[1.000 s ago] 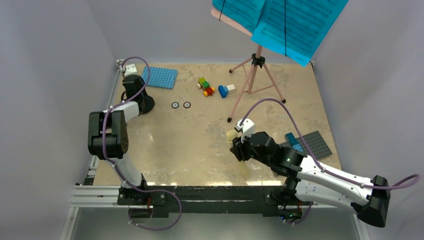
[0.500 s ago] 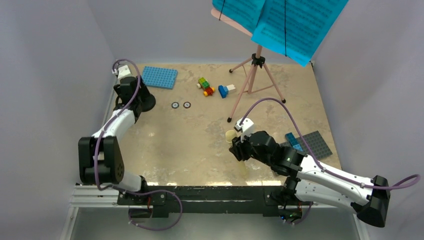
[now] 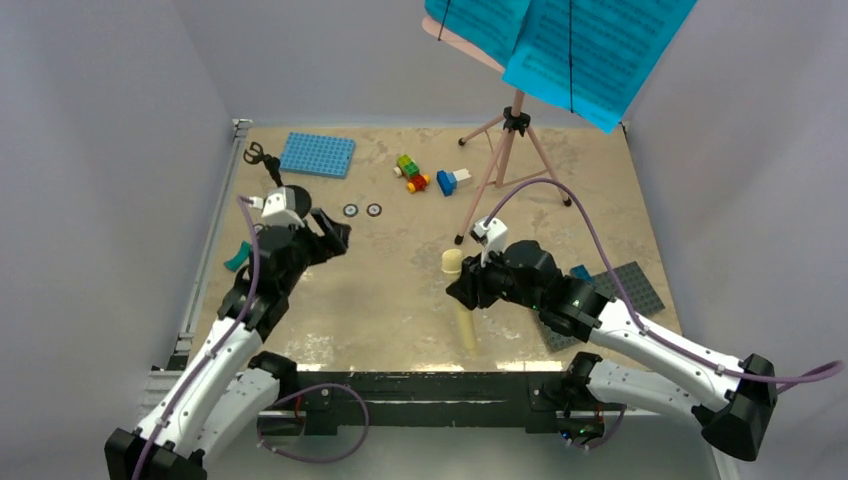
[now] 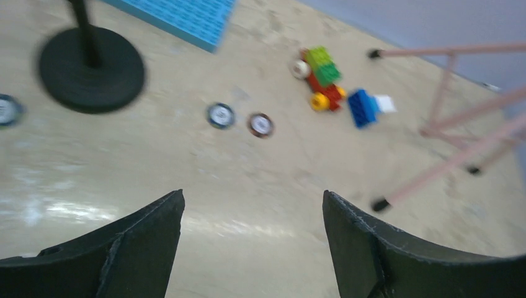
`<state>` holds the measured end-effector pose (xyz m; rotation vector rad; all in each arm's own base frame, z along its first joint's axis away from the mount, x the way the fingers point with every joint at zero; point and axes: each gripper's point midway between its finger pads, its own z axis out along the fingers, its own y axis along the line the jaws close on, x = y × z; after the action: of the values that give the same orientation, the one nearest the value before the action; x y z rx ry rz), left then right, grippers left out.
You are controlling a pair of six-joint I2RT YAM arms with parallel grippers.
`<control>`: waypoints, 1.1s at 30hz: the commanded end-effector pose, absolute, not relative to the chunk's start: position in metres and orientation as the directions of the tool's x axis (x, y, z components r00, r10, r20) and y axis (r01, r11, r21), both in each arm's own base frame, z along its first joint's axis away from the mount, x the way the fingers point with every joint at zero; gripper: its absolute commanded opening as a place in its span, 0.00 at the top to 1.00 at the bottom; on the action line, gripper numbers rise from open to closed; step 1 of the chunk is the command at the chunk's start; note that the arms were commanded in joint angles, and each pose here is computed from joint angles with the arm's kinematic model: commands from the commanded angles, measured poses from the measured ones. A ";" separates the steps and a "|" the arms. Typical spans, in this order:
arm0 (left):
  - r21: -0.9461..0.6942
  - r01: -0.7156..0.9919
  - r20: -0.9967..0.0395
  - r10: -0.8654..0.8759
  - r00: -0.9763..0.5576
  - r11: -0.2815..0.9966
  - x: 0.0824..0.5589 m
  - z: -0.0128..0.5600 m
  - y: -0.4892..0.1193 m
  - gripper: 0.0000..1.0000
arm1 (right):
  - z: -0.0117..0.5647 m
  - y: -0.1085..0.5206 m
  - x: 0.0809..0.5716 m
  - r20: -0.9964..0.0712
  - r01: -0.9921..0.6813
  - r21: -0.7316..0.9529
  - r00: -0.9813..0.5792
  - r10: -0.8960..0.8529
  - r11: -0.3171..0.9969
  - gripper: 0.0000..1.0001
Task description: Pack up the instrument practice props
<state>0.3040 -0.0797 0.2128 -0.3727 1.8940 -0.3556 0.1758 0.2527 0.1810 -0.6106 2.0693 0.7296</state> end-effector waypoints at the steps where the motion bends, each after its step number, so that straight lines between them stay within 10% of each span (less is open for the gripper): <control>1: -0.693 0.345 -0.703 -0.487 -0.518 0.633 0.244 0.208 -0.172 0.15 | 0.232 0.278 0.168 -0.806 -0.689 0.503 -0.591 -0.004 0.522 1.00; 13: -0.629 0.725 -0.773 -0.326 -0.544 0.281 0.151 0.229 -0.250 0.06 | 0.269 0.307 0.173 -0.672 -0.631 0.730 -0.733 0.107 0.262 1.00; 29: -0.615 0.773 -0.777 -0.279 -0.564 0.152 0.125 0.226 -0.280 0.16 | 0.291 0.336 0.184 -0.591 -0.568 0.806 -0.784 0.189 0.165 1.00; 33: -0.605 0.784 -0.782 -0.297 -0.549 0.143 0.127 0.233 -0.284 0.35 | 0.285 0.342 0.180 -0.594 -0.570 0.803 -0.787 0.164 0.174 1.00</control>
<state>0.1242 -0.2806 0.2061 0.4792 1.6797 -1.5439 0.1817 0.3323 0.2531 -0.3388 1.9943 1.6216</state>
